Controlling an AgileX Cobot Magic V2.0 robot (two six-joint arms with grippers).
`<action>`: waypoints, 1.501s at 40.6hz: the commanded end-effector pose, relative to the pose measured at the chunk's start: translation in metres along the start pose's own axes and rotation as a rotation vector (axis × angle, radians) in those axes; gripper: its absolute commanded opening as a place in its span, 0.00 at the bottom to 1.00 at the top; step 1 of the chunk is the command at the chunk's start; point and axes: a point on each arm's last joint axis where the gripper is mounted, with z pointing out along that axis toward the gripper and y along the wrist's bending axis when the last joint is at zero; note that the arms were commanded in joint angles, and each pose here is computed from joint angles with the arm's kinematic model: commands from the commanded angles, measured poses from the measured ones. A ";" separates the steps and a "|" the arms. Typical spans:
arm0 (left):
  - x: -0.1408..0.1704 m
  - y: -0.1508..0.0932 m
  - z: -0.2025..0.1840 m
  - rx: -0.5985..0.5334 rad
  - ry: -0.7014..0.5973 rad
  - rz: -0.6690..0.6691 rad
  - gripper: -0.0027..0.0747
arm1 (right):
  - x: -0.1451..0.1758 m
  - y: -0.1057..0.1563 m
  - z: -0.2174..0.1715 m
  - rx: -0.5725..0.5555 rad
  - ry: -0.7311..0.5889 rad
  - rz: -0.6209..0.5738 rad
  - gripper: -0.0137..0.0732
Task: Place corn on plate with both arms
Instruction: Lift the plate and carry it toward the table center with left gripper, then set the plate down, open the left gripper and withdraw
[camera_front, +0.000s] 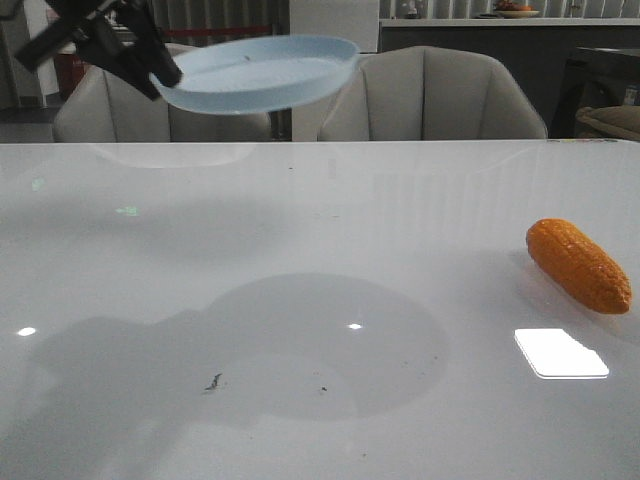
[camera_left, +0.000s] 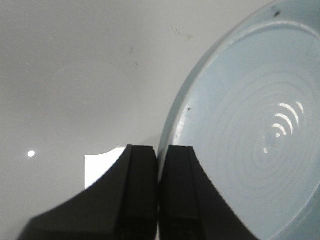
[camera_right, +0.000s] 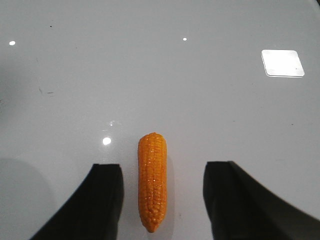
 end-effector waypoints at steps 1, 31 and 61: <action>0.011 -0.037 0.004 0.044 0.002 0.062 0.15 | -0.018 0.002 -0.008 -0.008 -0.120 -0.005 0.70; 0.052 -0.040 0.131 -0.174 0.314 0.205 0.15 | -0.018 0.002 -0.008 -0.008 -0.120 -0.005 0.70; 0.020 -0.067 0.085 -0.139 0.128 0.425 0.42 | -0.019 0.002 -0.008 -0.008 -0.121 -0.005 0.70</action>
